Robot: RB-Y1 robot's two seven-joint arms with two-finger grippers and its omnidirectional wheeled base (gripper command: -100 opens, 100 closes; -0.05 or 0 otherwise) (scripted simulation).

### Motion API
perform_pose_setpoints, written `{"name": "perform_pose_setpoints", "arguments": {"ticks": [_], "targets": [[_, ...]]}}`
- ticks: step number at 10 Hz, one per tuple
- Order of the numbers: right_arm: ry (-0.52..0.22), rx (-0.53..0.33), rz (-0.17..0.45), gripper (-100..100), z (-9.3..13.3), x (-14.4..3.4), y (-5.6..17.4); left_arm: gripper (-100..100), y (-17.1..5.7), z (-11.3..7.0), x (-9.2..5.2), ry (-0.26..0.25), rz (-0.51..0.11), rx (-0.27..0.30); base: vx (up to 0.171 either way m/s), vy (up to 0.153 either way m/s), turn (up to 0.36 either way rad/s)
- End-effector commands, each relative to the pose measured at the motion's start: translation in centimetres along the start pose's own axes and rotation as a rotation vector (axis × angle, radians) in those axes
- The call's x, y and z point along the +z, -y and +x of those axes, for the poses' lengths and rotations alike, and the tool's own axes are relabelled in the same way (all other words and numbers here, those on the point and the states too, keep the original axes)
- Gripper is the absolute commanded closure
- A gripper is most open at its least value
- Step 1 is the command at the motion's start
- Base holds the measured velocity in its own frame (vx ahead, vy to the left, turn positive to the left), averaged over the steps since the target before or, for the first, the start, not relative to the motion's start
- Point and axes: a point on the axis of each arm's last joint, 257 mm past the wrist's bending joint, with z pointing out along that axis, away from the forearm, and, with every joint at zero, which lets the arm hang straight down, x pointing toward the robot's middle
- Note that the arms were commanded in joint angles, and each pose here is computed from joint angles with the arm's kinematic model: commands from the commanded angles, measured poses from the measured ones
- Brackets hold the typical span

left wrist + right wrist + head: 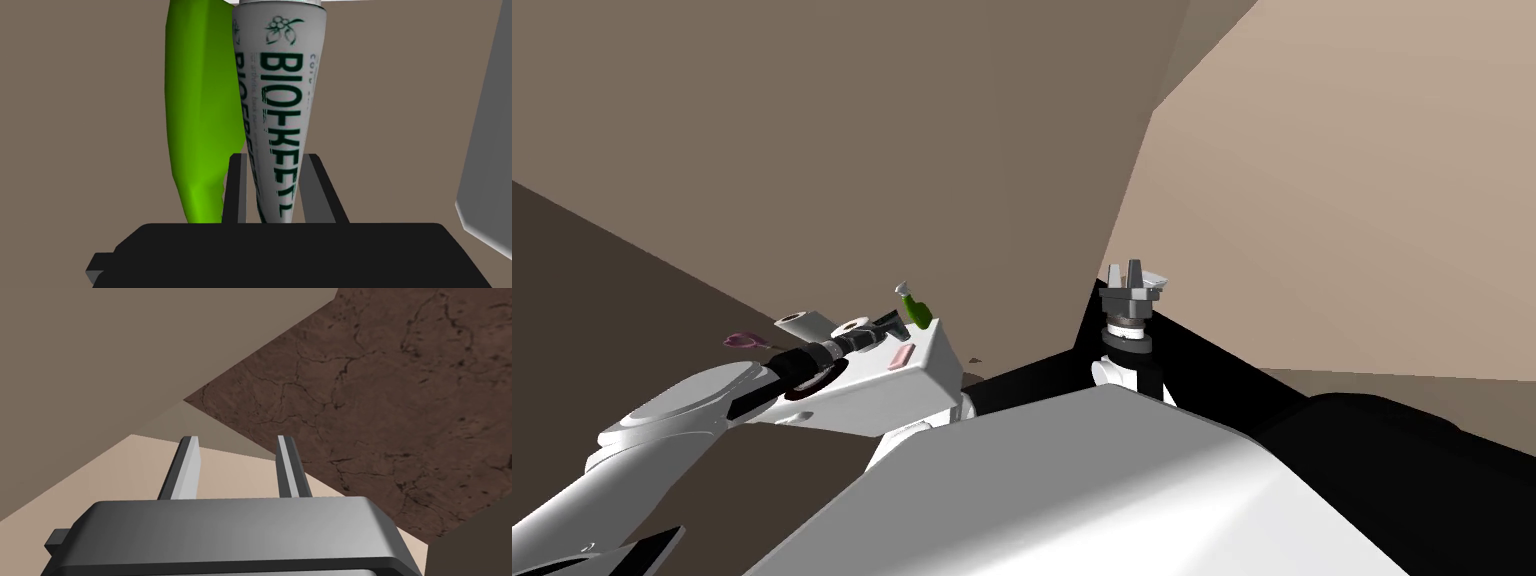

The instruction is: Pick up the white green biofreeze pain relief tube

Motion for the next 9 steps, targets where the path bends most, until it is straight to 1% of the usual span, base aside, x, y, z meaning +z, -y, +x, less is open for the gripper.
{"name": "perform_pose_setpoints", "arguments": {"ticks": [1,2,3,5,6,7,8,9], "targets": [[0.000,0.000,0.000,0,0.0,0.0,0.0,100,-0.9,0.1,-0.1,0.000,-0.043,-0.020,-0.165,0.093,-0.292],[0.000,0.000,0.000,0,0.0,0.0,0.0,100,-1.1,0.0,-0.1,0.002,-0.050,-0.019,-0.131,0.073,-0.161],[0.000,0.000,0.000,0,0.0,0.0,0.0,100,-1.7,0.0,-0.2,0.005,-0.080,-0.031,-0.134,0.069,-0.196],[0.000,0.000,0.000,0,0.0,0.0,0.0,100,-2.7,0.0,-0.5,0.012,-0.129,-0.053,-0.193,0.070,-0.358],[0.000,0.000,0.000,0,0.0,0.0,0.0,100,-2.9,-0.1,-0.6,0.015,-0.139,-0.052,-0.139,0.064,-0.127],[0.000,0.000,0.000,0,0.0,0.0,0.0,100,-3.5,-0.2,-0.8,0.022,-0.168,-0.063,-0.102,0.064,-0.135],[0.000,0.000,0.000,0,0.0,0.0,0.0,100,-3.0,-0.1,-0.6,0.016,-0.148,-0.055,-0.052,0.035,-0.052],[0.000,0.000,0.000,0,0.0,0.0,0.0,0,-3.1,-0.2,-0.6,0.019,-0.154,-0.058,-0.010,0.006,0.008]]}}
